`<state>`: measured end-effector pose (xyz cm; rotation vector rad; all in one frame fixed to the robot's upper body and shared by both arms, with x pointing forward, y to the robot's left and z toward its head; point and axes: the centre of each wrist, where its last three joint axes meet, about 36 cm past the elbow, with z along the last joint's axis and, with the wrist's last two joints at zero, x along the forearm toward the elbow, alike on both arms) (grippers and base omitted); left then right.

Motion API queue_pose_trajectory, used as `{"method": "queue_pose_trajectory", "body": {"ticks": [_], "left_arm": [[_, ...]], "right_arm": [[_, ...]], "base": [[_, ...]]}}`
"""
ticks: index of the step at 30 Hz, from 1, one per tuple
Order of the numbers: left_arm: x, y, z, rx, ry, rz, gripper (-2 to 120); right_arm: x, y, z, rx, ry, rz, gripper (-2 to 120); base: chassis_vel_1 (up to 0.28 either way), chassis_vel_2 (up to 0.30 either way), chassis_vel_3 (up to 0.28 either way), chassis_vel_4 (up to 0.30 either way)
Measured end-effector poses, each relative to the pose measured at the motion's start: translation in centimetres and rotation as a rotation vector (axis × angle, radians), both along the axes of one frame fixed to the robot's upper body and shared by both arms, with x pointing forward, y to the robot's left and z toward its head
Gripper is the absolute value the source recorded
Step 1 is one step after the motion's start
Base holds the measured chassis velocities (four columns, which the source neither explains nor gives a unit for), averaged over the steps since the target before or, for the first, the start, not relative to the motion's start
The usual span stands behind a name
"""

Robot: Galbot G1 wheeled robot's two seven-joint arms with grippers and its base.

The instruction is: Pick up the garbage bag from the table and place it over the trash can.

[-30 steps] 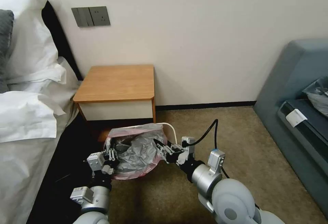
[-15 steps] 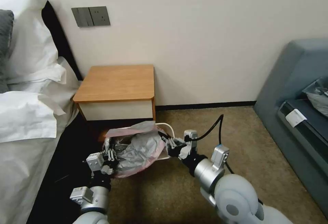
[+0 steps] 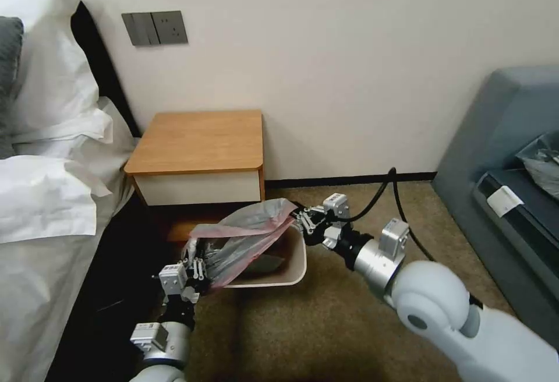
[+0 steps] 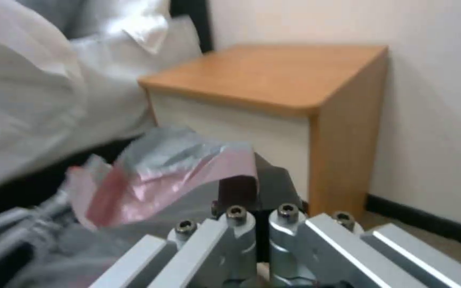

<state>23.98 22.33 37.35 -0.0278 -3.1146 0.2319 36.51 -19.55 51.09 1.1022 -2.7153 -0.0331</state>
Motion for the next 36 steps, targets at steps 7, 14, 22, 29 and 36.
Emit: {"method": "queue_pose_trajectory", "body": {"ticks": [7,14,22,29,36], "left_arm": [[-0.1,0.1,0.3,0.007,-0.023,-0.010,8],[-0.2,0.3,0.4,0.009,-0.035,-0.014,8],[-0.2,0.1,0.2,0.001,-0.041,-0.014,8],[-0.1,0.2,0.2,-0.005,-0.036,-0.012,8],[0.1,0.1,0.2,-0.009,-0.021,-0.016,8]], "right_arm": [[1.7,-0.5,0.0,-0.058,0.124,-0.024,0],[3.1,-1.6,1.6,-0.117,0.241,-0.030,0],[3.7,-2.6,2.6,-0.149,0.285,-0.020,0],[2.2,-2.4,2.0,-0.158,0.148,0.041,22],[0.8,-2.6,1.6,-0.259,-0.102,0.156,48]], "base": [[0.000,0.000,0.000,0.000],[0.000,0.000,0.000,0.000],[0.000,0.000,0.000,0.000],[0.000,0.000,0.000,0.000],[0.000,0.000,0.000,0.000]]}}
